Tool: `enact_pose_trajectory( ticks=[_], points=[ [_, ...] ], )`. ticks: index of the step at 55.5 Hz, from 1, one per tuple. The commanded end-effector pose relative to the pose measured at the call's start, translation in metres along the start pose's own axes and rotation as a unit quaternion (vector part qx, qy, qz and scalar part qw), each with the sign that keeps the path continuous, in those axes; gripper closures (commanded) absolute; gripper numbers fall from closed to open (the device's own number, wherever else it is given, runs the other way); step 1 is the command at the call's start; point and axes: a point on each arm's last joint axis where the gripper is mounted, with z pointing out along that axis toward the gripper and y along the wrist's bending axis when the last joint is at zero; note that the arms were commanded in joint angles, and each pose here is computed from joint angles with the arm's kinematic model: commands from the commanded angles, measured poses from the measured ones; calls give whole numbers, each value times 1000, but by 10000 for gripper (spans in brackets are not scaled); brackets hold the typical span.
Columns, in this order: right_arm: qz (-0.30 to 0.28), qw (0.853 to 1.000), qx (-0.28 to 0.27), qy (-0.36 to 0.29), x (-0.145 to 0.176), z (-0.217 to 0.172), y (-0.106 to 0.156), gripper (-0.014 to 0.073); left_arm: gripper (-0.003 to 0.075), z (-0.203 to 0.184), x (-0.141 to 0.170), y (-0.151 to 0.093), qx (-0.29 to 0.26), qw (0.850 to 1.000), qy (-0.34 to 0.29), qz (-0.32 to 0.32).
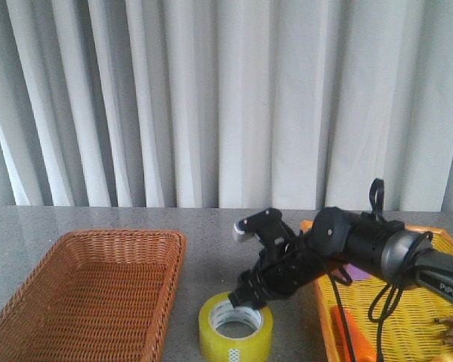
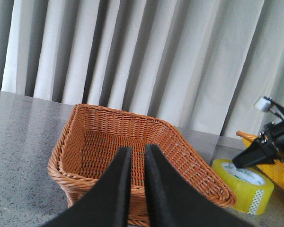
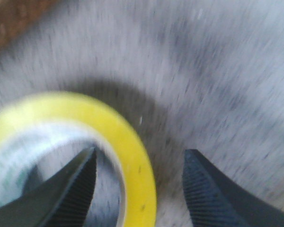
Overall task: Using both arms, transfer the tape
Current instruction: 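Open the right gripper and withdraw the right arm upward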
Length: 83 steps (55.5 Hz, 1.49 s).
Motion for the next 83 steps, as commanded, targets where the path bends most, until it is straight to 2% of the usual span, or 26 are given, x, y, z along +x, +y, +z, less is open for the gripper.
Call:
enact_pose_trajectory(
  ticks=[1,13,23,31,37,39,49,55,65,73,83],
  points=[
    [-11,993,24,-112,-45,-65,5,167,643,-2,-13,-5,19,998,-54,-7],
    [-16,979,35,-200,-70,-154,23,209,643,-2,-13,-5,19,998,-54,-7],
    [-49,963,42,-262,-66,-244,50,347,643,-2,-13,-5,19,998,-53,-7],
    [-73,937,65,-335,-42,-319,74,498,643,-2,-13,-5,19,998,-53,-7],
    [-86,916,85,-383,-5,-366,93,604,643,-2,-13,-4,19,998,-53,-7],
    [-86,911,89,-393,9,-376,99,609,643,-2,-13,-4,19,998,-53,-7],
    [-76,897,107,-421,104,-386,121,601,643,-2,-13,-4,19,998,-53,-7],
    [-61,894,120,-428,162,-362,125,600,643,-2,-12,-4,19,998,-52,-8],
    [-32,862,141,-486,251,-327,131,600,643,-2,-15,-5,21,998,-57,-10],
    [-24,858,135,-495,290,-299,133,600,643,-4,-30,-11,28,997,-68,-22],
    [6,869,116,-480,298,-284,131,600,612,-2,-60,-24,52,996,-65,-28]
  ],
)
